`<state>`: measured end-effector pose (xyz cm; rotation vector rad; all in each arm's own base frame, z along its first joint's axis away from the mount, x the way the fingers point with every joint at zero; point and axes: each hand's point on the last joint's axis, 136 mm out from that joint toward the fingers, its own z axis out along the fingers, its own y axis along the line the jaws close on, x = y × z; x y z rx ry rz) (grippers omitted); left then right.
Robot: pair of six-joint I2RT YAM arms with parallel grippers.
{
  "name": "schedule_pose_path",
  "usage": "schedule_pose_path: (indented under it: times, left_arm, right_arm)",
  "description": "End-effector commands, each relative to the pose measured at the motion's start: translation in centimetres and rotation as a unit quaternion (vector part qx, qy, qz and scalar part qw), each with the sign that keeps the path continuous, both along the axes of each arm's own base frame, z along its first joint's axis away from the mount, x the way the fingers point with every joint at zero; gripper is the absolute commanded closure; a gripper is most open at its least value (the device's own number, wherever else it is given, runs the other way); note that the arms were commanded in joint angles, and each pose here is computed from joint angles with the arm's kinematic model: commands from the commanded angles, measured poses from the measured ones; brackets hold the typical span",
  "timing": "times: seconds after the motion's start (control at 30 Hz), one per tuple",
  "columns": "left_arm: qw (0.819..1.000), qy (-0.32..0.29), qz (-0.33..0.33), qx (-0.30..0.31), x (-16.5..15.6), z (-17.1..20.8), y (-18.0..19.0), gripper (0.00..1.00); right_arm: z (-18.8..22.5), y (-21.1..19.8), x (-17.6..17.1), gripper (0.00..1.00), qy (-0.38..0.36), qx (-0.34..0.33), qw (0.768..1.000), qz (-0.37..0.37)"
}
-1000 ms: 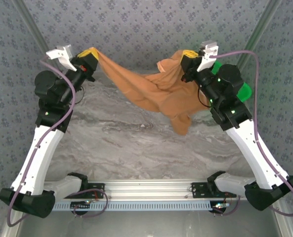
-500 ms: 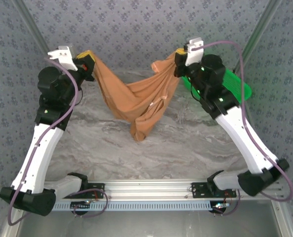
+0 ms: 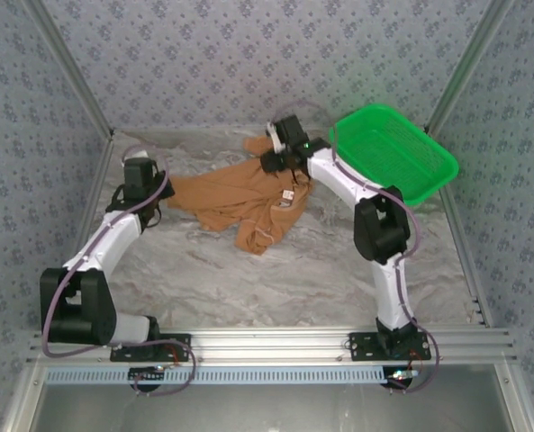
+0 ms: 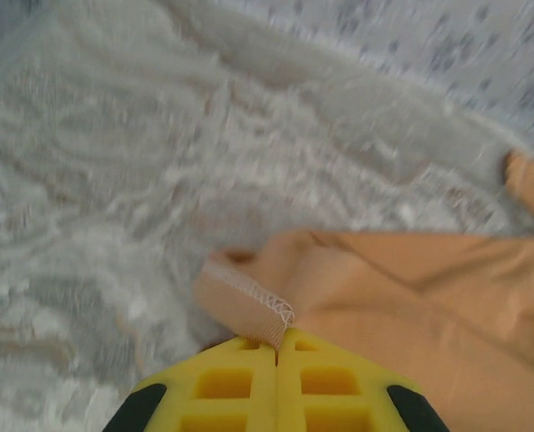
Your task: Fold the inside-out t-shirt
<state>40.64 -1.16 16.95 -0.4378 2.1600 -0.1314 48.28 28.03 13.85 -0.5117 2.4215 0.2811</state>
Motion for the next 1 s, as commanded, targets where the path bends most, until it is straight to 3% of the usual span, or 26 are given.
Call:
schedule_pose_path:
  times: [0.0, 0.17, 0.33, 0.57, 0.67, 0.73, 0.83, 0.97]
  left_arm:
    - [1.000, -0.016, 0.009, -0.011, -0.3, -0.2, 0.1, 0.99]
    - [0.999, -0.004, -0.006, -0.033, -1.7, -1.7, -0.8, 0.99]
    - [0.999, -0.007, -0.017, -0.048, -2.4, -1.6, -1.5, 0.99]
    - [0.998, -0.005, -0.022, -0.052, -3.1, -1.7, -1.7, 0.99]
    - [0.998, -0.008, -0.027, -0.060, -3.3, -1.6, -2.0, 0.99]
    - [0.997, -0.004, -0.034, -0.064, -3.5, -1.7, -2.4, 0.99]
    - [0.996, 0.009, -0.056, -0.068, -4.5, -1.9, -3.5, 0.99]
    - [0.992, 0.045, -0.097, -0.065, -7.4, -2.3, -5.9, 0.99]
  right_arm:
    - [4.0, -1.8, -5.8, 0.37, 0.005, 0.056, 0.998, -0.015]
    - [-0.3, -2.5, -9.6, 0.31, 0.044, 0.047, 0.997, -0.047]
    - [-3.0, 0.3, -8.8, 0.30, 0.061, 0.051, 0.996, -0.050]
    - [-7.0, 0.4, -8.0, 0.36, 0.078, -0.011, 0.994, -0.076]
    - [-8.5, 0.1, -7.8, 0.49, 0.088, -0.021, 0.992, -0.086]
    - [-8.5, -0.5, -7.5, 0.63, 0.087, -0.031, 0.992, -0.091]
    - [-6.7, -2.6, -8.0, 0.80, 0.069, -0.041, 0.992, -0.096]
    - [-4.3, -7.0, -10.0, 0.95, 0.065, -0.026, 0.991, -0.114]
